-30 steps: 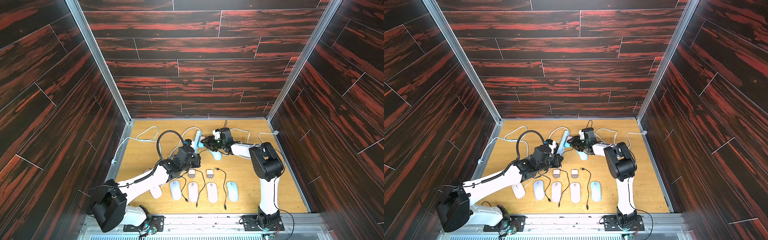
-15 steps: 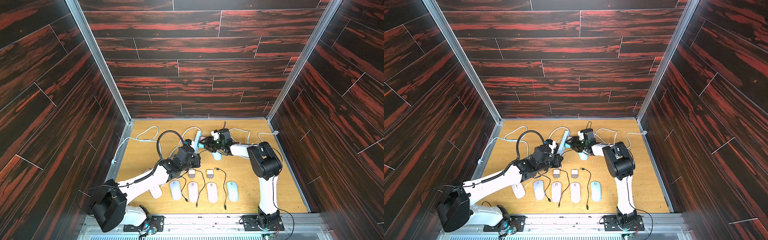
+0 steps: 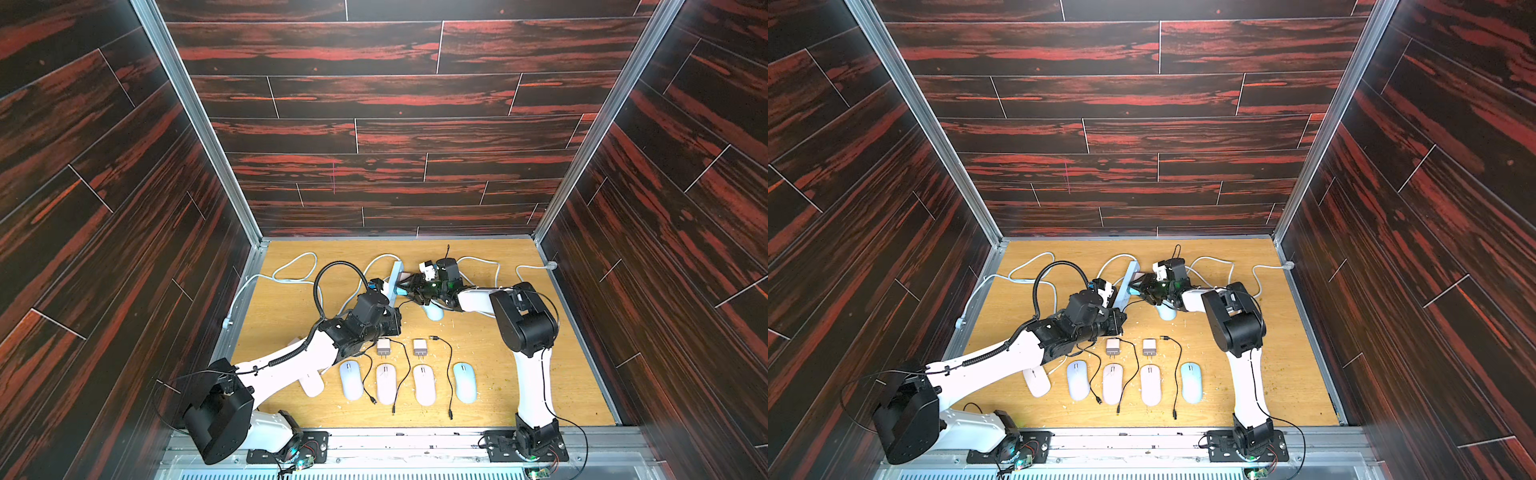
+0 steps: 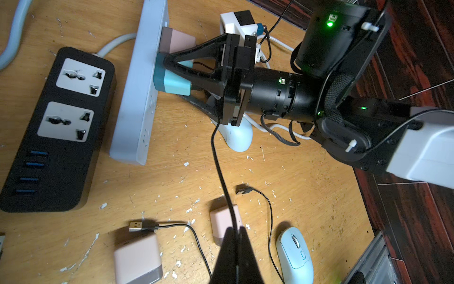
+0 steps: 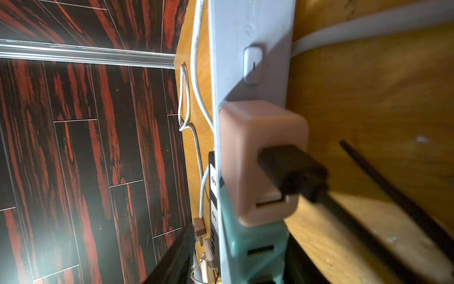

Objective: Unplug the wireless mouse
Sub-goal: Place the power cord at the center of the board.

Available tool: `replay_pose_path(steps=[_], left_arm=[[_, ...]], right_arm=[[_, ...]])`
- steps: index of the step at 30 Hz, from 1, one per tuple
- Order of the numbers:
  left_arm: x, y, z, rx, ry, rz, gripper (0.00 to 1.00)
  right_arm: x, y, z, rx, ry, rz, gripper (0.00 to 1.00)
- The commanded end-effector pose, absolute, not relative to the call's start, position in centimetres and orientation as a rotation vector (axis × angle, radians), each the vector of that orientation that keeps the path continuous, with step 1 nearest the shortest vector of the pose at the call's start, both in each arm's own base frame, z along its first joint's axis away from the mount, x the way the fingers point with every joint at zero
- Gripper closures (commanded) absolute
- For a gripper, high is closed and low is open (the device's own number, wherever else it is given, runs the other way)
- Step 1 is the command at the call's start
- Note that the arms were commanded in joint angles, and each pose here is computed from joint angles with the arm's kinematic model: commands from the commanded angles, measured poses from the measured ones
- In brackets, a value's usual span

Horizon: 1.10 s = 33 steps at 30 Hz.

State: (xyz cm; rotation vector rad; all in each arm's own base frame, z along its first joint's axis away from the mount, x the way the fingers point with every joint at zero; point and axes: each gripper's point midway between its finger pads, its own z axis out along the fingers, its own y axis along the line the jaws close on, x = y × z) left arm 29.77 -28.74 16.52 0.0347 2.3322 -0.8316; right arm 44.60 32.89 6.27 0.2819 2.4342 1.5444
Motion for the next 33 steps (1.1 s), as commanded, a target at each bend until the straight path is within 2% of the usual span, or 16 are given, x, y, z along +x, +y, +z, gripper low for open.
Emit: replay_pose_path(steps=[1, 13, 15, 19, 23, 28, 33], left_arm=[[30.0, -28.9, 17.2, 0.042, 2.319, -0.832, 1.00], [30.0, -28.7, 16.6, 0.050, 2.332, -0.815, 0.98], [29.8, -28.8, 16.2, 0.071, 2.344, -0.810, 0.90], [29.7, -27.8, 15.6, 0.092, 2.355, -0.737, 0.57], [30.6, -25.1, 16.0, 0.046, 2.320, -0.570, 0.37], [33.1, -23.0, 14.8, 0.045, 2.346, -0.409, 0.37], [36.1, -22.9, 11.9, 0.020, 2.446, -0.431, 0.39]], right_arm=[[44.2, 33.5, 5.1, 0.273, 2.474, 1.537, 0.46], [44.4, 33.2, 5.8, 0.260, 2.455, 1.492, 0.68], [44.5, 33.2, 6.0, 0.252, 2.456, 1.483, 0.73], [44.6, 33.2, 6.4, 0.241, 2.451, 1.480, 0.78], [44.6, 33.1, 6.5, 0.236, 2.450, 1.481, 0.79], [44.6, 33.3, 7.1, 0.213, 2.442, 1.497, 0.81], [44.7, 33.4, 7.7, 0.178, 2.430, 1.518, 0.87]])
